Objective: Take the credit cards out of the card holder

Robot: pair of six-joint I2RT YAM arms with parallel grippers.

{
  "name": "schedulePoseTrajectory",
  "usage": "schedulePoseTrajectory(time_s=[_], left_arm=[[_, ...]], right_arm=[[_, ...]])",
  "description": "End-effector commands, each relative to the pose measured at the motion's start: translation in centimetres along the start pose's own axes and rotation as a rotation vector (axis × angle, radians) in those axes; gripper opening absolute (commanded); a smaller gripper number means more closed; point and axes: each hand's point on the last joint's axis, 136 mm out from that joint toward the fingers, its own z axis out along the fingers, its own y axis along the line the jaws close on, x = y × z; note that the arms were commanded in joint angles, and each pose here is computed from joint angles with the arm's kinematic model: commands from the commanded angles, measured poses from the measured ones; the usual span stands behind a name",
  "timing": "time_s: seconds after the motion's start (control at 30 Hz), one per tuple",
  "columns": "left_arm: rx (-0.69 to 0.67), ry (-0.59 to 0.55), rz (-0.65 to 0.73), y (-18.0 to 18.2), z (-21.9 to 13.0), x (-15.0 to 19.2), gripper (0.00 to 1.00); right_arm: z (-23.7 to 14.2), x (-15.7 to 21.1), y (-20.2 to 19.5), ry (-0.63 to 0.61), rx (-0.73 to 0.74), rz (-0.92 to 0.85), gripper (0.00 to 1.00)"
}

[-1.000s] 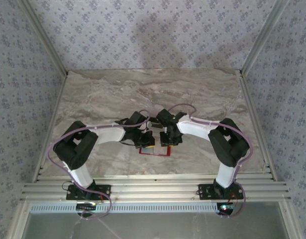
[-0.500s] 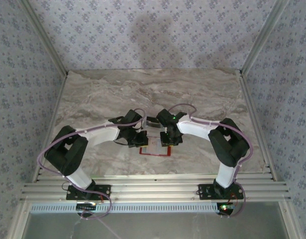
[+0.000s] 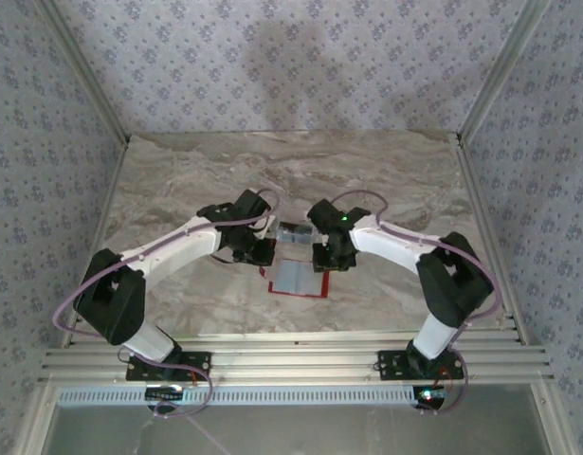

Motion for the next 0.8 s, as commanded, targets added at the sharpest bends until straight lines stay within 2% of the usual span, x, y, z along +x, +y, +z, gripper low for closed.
schedulePoseTrajectory(time_s=[0.0,0.1,0.33,0.47,0.57,0.77], left_arm=[[-0.059,0.006,0.201,0.3,-2.1,-1.0,0.00],[-0.111,-0.001,0.361,0.6,-3.1,-2.2,0.00],[-0.100,0.019,0.875,-1.0,-3.9,-3.9,0.00],[-0.138,0.046,1.134,-0.9,-3.8,-5.5,0.00],[-0.156,0.052,1.286,-0.9,-3.3,-7.2,0.00],[-0.168,0.060,1.460,-1.5,-2.5,-11.0,0.00]], right_arm=[[-2.8,-0.6,-0.6,-0.032,-0.022,0.001,0.35],[-4.1,-1.0,-2.0,-0.049,-0.016,0.015,0.35],[-5.4,-1.3,-4.5,-0.067,-0.012,0.055,0.35],[-5.7,-1.4,-5.0,-0.072,-0.013,0.066,0.36],[-5.6,-1.2,-5.1,-0.072,-0.017,0.070,0.36],[-5.4,-0.9,-5.3,-0.066,-0.018,0.079,0.35]])
